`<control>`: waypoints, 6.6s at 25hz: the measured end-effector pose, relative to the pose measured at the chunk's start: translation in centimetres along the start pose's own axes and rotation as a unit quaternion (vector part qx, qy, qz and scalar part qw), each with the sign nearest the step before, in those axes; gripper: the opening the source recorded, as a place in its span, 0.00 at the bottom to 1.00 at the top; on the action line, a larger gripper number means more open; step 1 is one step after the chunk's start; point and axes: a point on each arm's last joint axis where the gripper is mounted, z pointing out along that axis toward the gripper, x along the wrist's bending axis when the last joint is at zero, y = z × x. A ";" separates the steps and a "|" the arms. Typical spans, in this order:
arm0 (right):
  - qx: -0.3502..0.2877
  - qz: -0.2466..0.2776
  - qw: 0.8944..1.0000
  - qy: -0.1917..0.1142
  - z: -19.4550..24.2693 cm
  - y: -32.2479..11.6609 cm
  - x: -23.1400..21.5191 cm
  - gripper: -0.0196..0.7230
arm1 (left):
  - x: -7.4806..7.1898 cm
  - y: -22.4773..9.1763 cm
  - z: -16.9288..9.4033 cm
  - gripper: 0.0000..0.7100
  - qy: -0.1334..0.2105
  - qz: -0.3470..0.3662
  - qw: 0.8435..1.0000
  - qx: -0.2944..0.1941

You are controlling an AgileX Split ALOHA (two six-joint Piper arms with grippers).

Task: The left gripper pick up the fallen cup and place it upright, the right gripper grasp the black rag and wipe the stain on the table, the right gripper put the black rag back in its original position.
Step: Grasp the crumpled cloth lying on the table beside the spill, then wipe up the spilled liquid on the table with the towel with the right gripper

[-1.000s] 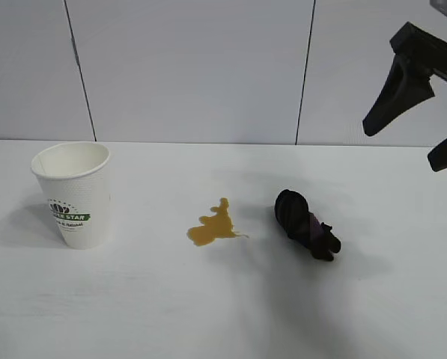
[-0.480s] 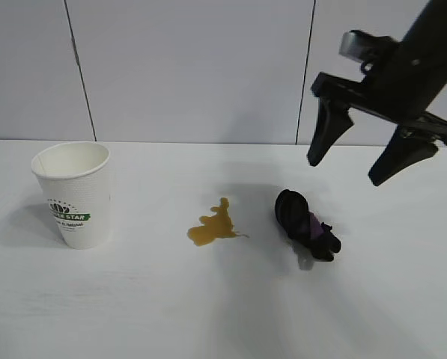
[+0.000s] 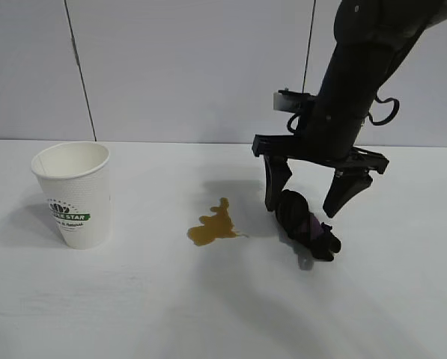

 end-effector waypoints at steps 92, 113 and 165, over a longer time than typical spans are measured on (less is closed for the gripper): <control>-0.127 -0.101 0.987 0.007 2.6 -0.1 12.0 0.12 | 0.0 0.0 0.0 0.98 -0.001 -0.002 1.000 0.000; -0.089 -0.029 0.995 -0.034 2.0 1.2 6.0 0.12 | 0.0 0.0 0.0 0.98 -0.001 -0.002 1.000 0.000; 0.006 -0.071 0.994 -0.081 2.1 0.2 4.1 0.12 | 0.0 0.0 0.0 0.98 -0.001 -0.002 1.000 0.000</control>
